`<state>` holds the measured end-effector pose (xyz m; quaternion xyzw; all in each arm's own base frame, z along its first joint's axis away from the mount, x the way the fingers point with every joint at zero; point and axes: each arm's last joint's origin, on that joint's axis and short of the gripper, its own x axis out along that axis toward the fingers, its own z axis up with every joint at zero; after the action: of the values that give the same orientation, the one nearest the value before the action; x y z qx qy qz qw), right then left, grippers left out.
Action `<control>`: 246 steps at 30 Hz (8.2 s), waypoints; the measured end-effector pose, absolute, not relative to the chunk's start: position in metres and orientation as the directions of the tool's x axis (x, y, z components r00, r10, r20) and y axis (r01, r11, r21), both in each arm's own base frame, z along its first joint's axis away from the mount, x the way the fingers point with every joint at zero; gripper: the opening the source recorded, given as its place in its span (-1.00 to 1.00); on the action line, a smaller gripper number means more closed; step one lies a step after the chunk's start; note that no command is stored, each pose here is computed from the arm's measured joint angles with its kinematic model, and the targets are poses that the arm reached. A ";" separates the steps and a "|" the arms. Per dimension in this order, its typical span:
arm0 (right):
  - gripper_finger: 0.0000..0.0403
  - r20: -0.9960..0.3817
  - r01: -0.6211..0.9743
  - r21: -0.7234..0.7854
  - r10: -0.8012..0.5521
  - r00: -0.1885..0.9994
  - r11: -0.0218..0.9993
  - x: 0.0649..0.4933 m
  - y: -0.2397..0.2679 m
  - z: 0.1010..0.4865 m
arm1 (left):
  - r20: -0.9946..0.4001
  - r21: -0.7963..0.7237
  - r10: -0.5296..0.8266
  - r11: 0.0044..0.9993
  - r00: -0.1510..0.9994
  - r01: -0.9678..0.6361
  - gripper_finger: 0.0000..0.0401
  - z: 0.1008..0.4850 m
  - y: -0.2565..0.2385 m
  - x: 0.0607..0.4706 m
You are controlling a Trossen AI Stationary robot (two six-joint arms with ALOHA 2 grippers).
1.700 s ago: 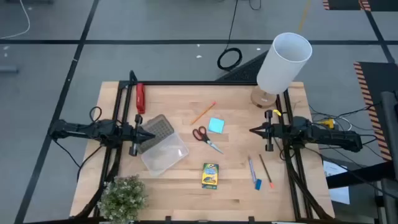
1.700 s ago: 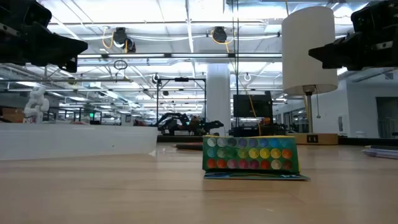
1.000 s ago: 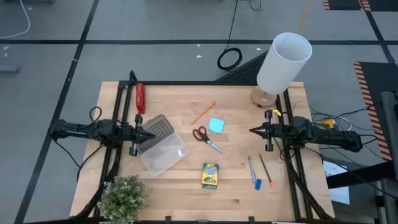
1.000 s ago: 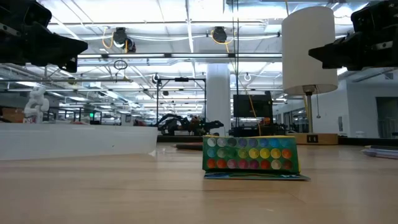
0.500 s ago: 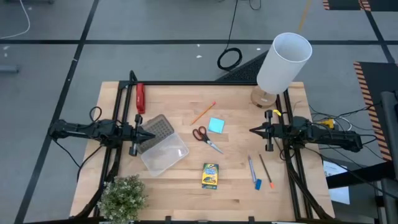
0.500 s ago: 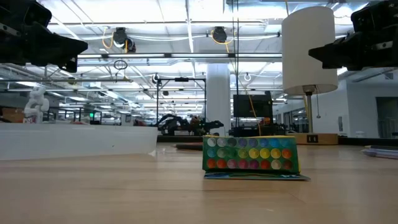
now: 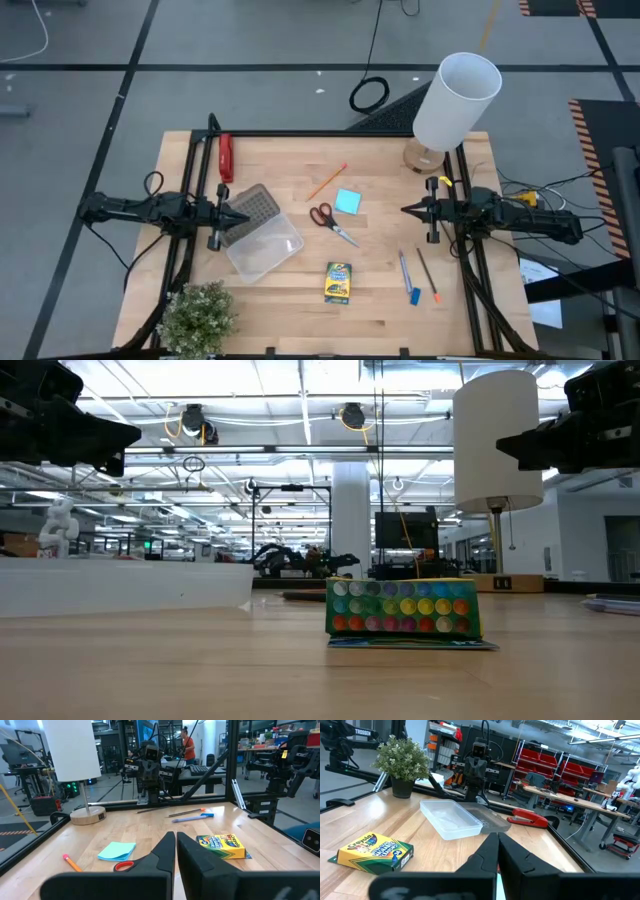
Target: Pack school essentials
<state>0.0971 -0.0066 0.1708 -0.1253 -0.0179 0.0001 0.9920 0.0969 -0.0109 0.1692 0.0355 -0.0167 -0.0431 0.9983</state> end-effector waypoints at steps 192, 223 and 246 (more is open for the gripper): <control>-0.23 -0.907 0.750 -0.401 -0.109 -0.408 0.526 0.140 -0.020 0.128 | -0.565 0.096 0.011 0.994 0.825 0.052 -0.89 0.313 -0.020 0.189; -0.96 -0.999 0.782 -0.034 -0.017 -0.029 0.622 0.146 -0.026 0.136 | -0.558 0.102 0.011 0.993 0.830 0.055 -0.89 0.314 -0.020 0.189; -0.96 -0.926 0.597 0.281 0.048 0.375 0.752 0.176 -0.025 0.151 | -0.512 0.130 0.029 0.991 0.858 0.044 -0.89 0.318 -0.020 0.193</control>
<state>0.1756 -0.0250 0.1506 0.3041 0.5300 -0.1779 0.7714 0.1933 -0.0200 0.3179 0.0685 0.2660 -0.0040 0.9615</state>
